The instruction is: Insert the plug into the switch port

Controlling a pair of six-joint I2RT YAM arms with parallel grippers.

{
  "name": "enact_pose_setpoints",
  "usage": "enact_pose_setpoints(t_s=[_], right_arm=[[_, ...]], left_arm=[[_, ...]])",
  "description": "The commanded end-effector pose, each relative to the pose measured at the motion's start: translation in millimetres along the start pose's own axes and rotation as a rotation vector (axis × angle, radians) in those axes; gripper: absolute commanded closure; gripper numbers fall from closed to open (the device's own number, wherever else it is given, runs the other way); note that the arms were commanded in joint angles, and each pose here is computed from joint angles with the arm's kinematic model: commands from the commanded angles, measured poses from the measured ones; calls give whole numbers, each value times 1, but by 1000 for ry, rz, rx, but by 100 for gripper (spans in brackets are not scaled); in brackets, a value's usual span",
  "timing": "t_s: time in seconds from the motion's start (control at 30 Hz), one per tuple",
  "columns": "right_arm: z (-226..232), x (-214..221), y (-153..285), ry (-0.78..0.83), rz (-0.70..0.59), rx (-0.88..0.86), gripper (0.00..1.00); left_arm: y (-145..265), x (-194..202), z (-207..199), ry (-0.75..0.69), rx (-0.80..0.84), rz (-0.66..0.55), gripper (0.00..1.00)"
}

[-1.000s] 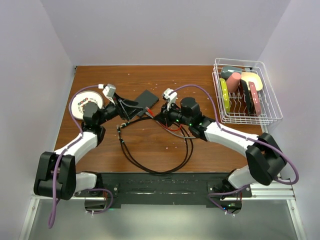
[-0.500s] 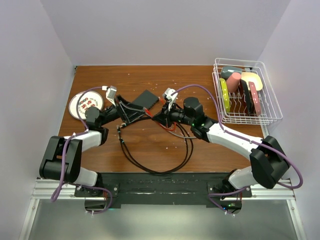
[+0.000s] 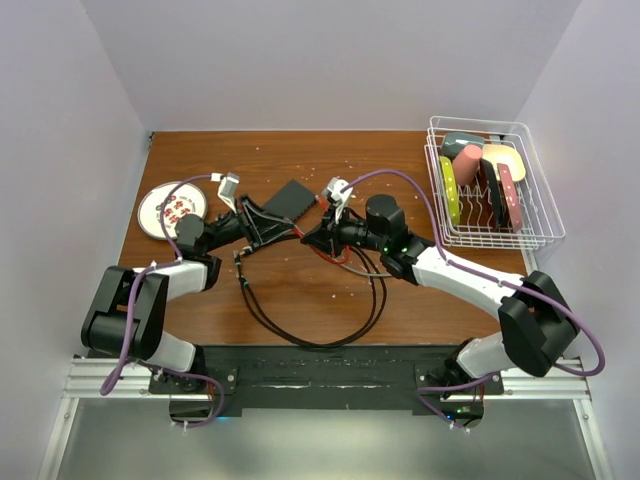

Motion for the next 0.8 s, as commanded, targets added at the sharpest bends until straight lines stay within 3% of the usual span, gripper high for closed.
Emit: enact_pose_setpoints(t_s=[0.0, 0.1, 0.2, 0.3, 0.43, 0.77], right_arm=[[8, -20, -6, 36, -57, -42, 100], [8, -19, -8, 34, -57, -43, 100], [9, -22, -7, 32, -63, -38, 97], [9, -29, -7, 26, -81, -33, 64], [11, -39, -6, 10, -112, -33, 45], [20, -54, -2, 4, -149, -75, 46]], left_arm=[[-7, -19, -24, -153, 111, -71, 81], [-6, -19, -27, -159, 119, -82, 100], [-5, -19, -31, -167, 124, -80, 100], [-5, -20, -33, -184, 124, -72, 100], [-6, -20, -36, -209, 127, -54, 100], [-1, -11, -51, -282, 184, -17, 100]])
Point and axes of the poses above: each gripper's point midway between its finger pads, its own y axis back along the fingers, its own z axis along the line the jaws close on, x = y × z, the point moved 3 cm from there along y, back along the fingers, and after that the axes turned 7 degrees about y, right-handed, at the moved point
